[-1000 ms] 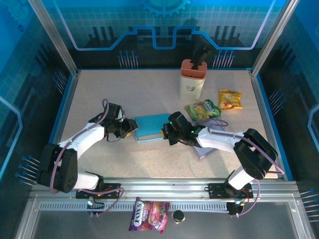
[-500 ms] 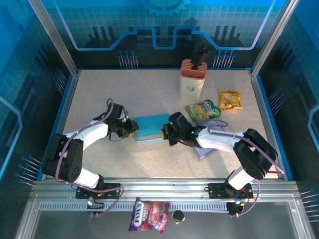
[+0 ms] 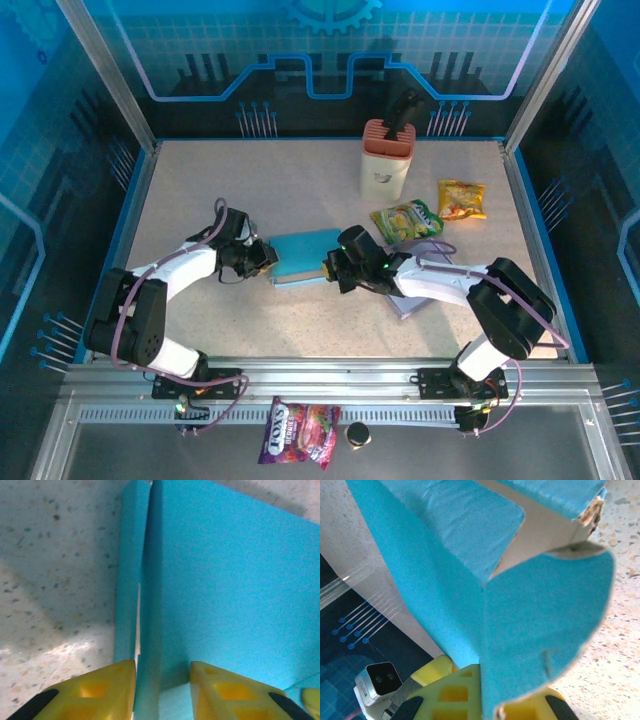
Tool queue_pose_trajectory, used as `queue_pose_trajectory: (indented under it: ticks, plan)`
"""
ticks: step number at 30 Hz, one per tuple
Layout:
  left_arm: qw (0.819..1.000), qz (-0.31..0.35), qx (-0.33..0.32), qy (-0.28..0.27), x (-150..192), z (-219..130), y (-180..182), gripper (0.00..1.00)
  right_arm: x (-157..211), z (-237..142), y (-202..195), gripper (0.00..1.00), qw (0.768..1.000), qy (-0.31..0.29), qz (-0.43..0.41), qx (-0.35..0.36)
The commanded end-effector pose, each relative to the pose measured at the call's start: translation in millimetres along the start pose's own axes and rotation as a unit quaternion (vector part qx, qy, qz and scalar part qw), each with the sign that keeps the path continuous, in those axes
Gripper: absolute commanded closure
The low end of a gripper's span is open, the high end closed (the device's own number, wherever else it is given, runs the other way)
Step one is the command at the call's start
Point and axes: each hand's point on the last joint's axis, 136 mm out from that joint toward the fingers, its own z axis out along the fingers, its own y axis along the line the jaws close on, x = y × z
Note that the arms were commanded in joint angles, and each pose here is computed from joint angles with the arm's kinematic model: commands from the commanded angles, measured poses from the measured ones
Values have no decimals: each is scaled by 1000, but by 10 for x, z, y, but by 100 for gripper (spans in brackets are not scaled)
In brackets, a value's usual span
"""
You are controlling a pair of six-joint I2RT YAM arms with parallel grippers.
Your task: Fold the paper box
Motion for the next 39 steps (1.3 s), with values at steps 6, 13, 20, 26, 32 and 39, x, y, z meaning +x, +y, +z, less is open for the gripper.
queue_pose_trajectory:
  ticks: [6, 13, 20, 26, 32, 39]
  plan:
    - [999, 23, -32, 1, -8, -147, 26, 57, -79, 22, -285, 98, 998, -9, -19, 54]
    - [1000, 15, -6, 16, 30, 4, -8, 61, -94, 21, -376, 95, 997, -7, -21, 69]
    - [1000, 15, -11, 23, 47, 119, 52, 68, -112, -47, -438, 79, 995, -1, -41, 92]
    - [999, 23, -19, 20, 33, 131, 76, 73, -104, -349, -257, 55, 982, 23, -153, 112]
    - [999, 29, -18, 18, 23, 126, 61, 74, -136, -941, -85, 39, 929, 27, -345, 130]
    - [999, 35, -13, 13, -19, 103, -10, 73, -548, -1055, 204, 38, 878, 20, -461, 127]
